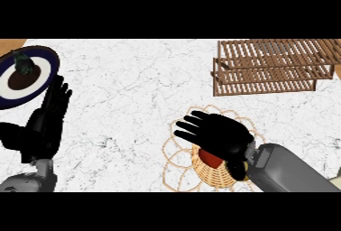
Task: Pick the bell pepper from the placemat and place it in the tiered shelf
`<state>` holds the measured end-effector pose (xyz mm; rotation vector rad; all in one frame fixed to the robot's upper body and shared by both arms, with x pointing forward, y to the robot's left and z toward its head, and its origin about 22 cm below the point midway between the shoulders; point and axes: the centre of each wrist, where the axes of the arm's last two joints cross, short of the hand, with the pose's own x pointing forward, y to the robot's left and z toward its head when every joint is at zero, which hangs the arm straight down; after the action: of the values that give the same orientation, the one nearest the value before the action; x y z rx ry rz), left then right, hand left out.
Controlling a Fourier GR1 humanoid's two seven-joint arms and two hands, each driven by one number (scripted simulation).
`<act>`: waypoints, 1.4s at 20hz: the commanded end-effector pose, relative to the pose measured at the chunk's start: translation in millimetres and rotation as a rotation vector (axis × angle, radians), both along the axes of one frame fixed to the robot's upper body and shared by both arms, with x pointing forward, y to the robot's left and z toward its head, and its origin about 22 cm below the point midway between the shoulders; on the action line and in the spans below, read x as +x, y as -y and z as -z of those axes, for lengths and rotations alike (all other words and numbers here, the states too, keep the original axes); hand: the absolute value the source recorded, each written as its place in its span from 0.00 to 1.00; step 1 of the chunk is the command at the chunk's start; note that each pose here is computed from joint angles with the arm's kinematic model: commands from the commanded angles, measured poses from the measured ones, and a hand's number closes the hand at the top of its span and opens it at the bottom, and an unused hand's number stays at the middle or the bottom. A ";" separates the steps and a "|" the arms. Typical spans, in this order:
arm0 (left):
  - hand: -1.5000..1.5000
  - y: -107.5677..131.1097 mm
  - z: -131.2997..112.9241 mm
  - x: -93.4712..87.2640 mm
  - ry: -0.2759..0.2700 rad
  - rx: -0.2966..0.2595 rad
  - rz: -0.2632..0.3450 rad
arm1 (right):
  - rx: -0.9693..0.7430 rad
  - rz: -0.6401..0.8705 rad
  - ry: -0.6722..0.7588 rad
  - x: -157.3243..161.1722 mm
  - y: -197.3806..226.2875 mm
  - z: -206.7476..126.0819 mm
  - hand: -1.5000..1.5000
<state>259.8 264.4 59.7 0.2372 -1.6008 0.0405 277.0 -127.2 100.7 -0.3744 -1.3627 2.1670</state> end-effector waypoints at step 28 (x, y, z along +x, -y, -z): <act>0.50 -16.0 0.6 -10.9 -0.007 0.012 -0.054 | 0.069 0.335 0.064 10.2 39.8 77.7 1.00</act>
<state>252.0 275.6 58.8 0.2609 -1.5969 0.0524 287.1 -136.8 37.4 -0.4673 -1.4353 2.1135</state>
